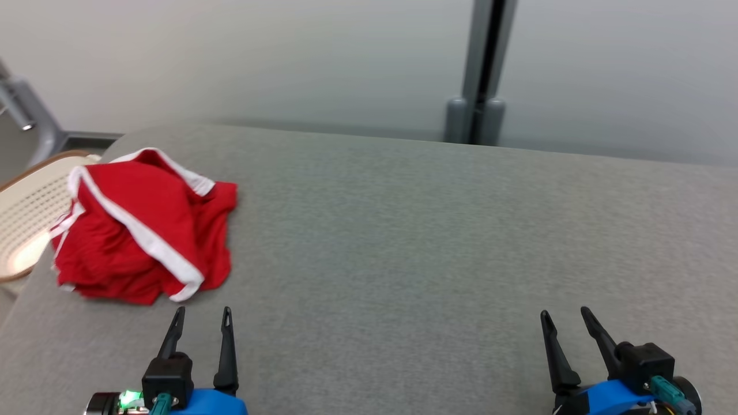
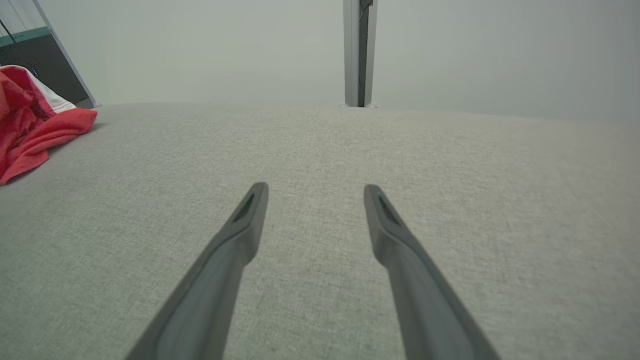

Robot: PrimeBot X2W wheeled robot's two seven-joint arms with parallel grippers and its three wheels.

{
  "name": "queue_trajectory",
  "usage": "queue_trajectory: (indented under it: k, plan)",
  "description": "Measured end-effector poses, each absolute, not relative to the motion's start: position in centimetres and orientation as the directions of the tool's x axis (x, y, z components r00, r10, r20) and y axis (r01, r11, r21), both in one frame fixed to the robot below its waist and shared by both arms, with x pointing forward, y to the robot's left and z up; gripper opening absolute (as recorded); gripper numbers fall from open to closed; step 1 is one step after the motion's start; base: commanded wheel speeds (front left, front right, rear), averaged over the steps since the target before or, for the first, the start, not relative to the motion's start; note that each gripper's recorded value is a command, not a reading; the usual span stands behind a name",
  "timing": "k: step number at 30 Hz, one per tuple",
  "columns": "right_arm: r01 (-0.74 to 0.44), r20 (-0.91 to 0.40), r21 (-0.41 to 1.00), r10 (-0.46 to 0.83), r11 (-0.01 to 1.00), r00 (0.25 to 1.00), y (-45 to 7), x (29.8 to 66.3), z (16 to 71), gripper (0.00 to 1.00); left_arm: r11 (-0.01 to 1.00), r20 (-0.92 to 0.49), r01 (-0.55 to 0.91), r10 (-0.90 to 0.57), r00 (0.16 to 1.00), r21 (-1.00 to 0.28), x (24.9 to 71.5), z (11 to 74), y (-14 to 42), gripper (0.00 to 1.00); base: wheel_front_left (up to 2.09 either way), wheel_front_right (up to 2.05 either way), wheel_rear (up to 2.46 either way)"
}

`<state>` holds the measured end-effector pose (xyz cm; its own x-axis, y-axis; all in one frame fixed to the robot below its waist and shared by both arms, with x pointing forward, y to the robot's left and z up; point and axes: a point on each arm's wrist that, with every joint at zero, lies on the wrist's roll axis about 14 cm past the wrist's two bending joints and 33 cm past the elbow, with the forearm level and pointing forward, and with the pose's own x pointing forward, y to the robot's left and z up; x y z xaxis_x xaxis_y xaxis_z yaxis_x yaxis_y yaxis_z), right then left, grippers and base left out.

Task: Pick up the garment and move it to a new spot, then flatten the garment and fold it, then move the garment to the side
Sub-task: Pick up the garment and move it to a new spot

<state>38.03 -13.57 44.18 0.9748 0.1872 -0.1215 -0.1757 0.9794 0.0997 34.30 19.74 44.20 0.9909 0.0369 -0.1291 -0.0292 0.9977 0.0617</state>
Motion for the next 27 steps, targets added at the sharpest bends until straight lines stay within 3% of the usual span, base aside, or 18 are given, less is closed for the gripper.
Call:
queue_trajectory:
  k: [15,27]
  plan:
    - [-0.514,-0.131,0.12,0.527,0.849,0.84,-0.7,40.0,43.5,1.0,0.913,-0.197,-0.402,0.408,0.892,0.068,24.8,42.4,29.6,1.0,0.0,0.0,0.0]
    - [-0.582,-0.16,0.14,0.598,0.801,0.785,2.3,39.8,42.2,1.0,0.867,-0.229,-0.498,0.492,0.84,0.036,22.2,41.7,31.5,1.0,0.0,0.0,0.0]
